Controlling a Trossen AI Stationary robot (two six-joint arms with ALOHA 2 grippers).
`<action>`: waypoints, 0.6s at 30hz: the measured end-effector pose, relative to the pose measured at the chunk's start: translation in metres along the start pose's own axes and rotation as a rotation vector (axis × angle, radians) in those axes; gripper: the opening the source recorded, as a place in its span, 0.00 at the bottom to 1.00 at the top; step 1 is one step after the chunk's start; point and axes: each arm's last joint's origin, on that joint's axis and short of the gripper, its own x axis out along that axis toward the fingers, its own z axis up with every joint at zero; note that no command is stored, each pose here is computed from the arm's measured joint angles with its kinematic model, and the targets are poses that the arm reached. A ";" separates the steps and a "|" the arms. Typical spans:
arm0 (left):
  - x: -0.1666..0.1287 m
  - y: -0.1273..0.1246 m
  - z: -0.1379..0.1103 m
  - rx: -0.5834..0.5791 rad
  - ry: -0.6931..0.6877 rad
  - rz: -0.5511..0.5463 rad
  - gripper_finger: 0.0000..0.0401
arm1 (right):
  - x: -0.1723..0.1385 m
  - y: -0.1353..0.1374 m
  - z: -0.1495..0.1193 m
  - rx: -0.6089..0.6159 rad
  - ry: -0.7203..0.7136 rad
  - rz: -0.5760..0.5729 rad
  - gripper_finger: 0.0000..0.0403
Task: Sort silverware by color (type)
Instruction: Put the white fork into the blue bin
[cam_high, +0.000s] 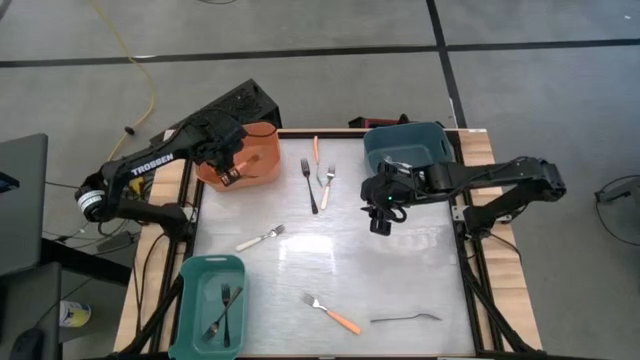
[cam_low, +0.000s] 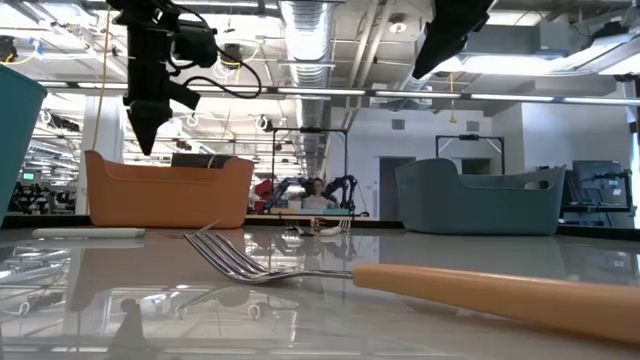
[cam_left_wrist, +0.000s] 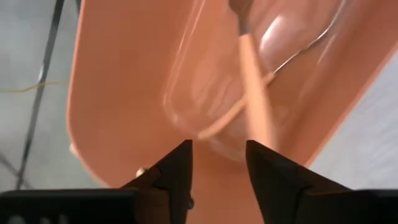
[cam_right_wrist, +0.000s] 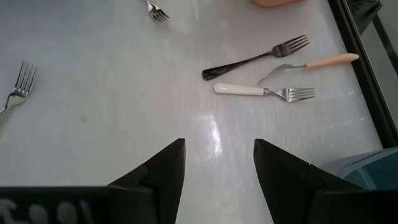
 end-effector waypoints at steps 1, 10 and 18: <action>0.000 0.000 -0.001 0.001 0.010 0.012 0.37 | 0.000 0.000 0.000 0.000 0.000 0.000 0.53; -0.003 -0.004 -0.008 -0.089 0.055 -0.071 0.45 | -0.001 0.008 -0.001 0.142 0.024 0.121 0.53; -0.026 -0.018 -0.004 -0.130 -0.153 -0.303 0.45 | -0.005 0.023 -0.005 0.514 0.128 0.264 0.53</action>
